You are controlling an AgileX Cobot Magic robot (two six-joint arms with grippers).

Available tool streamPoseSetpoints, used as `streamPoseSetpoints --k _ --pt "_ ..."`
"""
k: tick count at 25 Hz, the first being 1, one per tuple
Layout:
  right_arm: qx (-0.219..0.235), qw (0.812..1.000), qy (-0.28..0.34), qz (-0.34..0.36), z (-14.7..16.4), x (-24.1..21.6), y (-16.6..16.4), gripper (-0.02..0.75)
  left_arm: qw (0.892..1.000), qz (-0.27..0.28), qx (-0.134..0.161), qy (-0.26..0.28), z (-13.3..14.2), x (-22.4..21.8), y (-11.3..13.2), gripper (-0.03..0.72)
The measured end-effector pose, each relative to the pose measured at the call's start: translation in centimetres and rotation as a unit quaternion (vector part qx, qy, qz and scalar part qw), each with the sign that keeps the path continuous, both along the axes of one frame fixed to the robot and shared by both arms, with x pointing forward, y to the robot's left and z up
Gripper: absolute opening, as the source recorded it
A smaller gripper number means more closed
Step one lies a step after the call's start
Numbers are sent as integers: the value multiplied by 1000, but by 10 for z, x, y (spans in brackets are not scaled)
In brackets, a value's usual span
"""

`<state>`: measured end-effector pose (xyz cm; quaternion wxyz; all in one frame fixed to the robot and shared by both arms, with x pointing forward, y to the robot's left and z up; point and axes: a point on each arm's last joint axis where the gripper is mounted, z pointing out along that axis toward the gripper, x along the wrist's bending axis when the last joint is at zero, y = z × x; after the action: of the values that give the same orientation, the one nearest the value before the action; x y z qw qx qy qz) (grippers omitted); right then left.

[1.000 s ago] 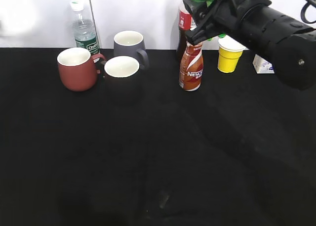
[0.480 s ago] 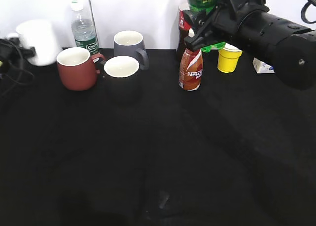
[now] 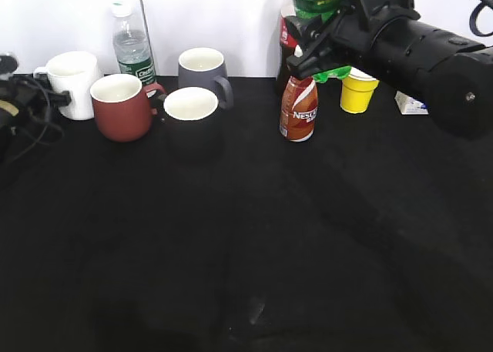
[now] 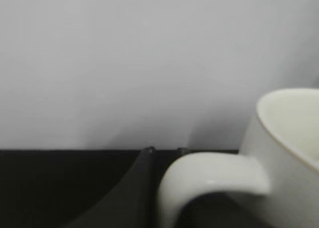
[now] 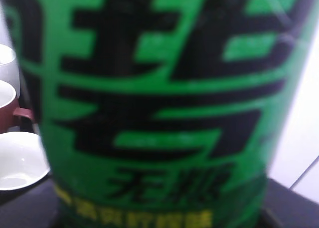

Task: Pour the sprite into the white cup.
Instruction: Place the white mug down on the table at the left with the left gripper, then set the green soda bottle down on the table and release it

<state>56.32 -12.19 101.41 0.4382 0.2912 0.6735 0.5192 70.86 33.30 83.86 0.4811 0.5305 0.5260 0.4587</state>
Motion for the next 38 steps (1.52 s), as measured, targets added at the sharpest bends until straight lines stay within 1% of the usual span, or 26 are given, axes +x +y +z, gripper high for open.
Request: streamPoseSetpoints --k 2,4,5,7,8,10,12,13,14,18,19,21,24,25,28,29,32,34,35,36,37,38 --pt "13 1000 7 -13 0 1 -2 410 1000 3 -4 6 7 -11 -2 275" --pt "48 998 26 -41 -1 3 -6 410 1000 11 -11 19 20 -32 -4 309" --pt "64 996 34 -52 -1 4 -8 410 1000 11 -12 24 25 -47 -5 315" --pt "81 993 42 -78 -1 9 -19 410 999 10 -16 36 31 -87 -9 317" --pt "88 990 45 -102 -2 15 -32 410 999 5 -17 33 40 -109 -12 317" --pt "95 981 42 -161 -2 29 -71 410 999 -10 -14 29 60 -144 -17 317" --pt "108 970 44 -211 -3 37 -106 410 999 -17 -32 32 73 -166 -23 317" --pt "118 966 44 -227 -6 40 -116 410 998 -28 -35 37 78 -174 -29 317" --pt "123 963 41 -236 -15 43 -120 410 998 -42 -32 45 82 -179 -36 317" --pt "109 959 46 -259 -90 60 -122 410 990 -116 -21 75 103 -192 -77 317" --pt "117 957 37 -264 -105 62 -123 410 988 -132 -16 80 105 -195 -85 317" --pt "139 954 22 -265 -134 62 -123 410 986 -143 -13 85 106 -198 -92 317" --pt "129 957 48 -254 -170 63 -120 410 986 -144 -16 87 107 -198 -92 317" --pt "129 957 48 -254 -176 66 -119 410 985 -148 -14 87 107 -199 -92 317" --pt "133 958 31 -252 -181 74 -118 407 984 -153 -13 87 107 -199 -94 317" --pt "133 958 31 -252 -181 74 -118 430 984 -153 -13 87 107 -199 -94 317" --pt "129 959 33 -252 -178 70 -119 588 984 -153 -13 87 107 -199 -94 317" --pt "123 961 45 -243 -166 57 -119 615 984 -151 -20 90 107 -199 -94 317" --pt "112 963 74 -233 -162 47 -119 617 983 -148 -31 100 106 -200 -94 326" --pt "100 964 110 -223 -155 39 -117 617 981 -145 -31 123 104 -202 -95 356" --pt "89 958 165 -217 -146 32 -116 614 977 -141 -23 158 101 -206 -96 395" --pt "74 945 238 -214 -136 25 -115 605 971 -137 -11 197 101 -211 -97 417"
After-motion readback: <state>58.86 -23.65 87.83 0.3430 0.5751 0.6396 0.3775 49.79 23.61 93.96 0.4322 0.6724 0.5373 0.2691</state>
